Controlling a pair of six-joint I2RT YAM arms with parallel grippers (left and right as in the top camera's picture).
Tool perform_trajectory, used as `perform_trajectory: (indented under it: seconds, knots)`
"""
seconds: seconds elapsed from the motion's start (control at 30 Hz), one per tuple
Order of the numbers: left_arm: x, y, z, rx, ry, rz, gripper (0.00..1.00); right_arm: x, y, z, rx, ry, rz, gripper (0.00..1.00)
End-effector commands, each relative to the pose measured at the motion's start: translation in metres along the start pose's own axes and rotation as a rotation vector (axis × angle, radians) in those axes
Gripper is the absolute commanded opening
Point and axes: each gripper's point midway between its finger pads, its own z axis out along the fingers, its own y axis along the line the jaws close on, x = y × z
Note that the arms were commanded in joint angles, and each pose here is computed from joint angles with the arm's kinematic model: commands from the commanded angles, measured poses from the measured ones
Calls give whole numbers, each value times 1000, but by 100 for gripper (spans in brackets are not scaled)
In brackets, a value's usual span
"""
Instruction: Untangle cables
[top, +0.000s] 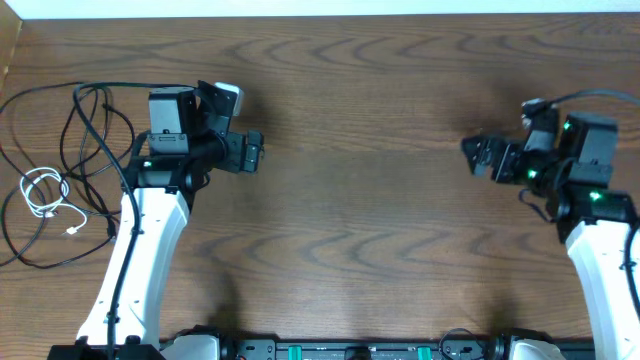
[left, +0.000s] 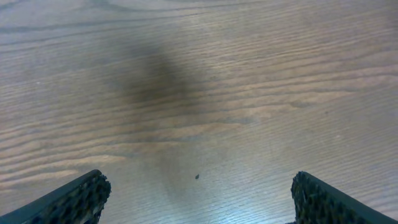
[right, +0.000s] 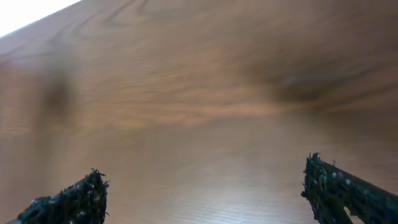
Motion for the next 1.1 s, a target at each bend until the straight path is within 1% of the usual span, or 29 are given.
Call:
perform_trajectory:
  seconds: [0.0,0.13,0.33,1.07]
  knots:
    - [-1,-3,-4,5,-9,18,95,-28,-31,-20,238,-73,-100,99]
    - [-1,-3,-4,5,-9,18,95,-29,-43,-23,311,-74,-96,99]
    - [-1,-3,-4,5,-10,18,95,-20,-45,-23,315,-38,-86,99]
    - [-1,-3,-4,5,-10,18,95,-19,-45,-23,316,-37,-86,99]
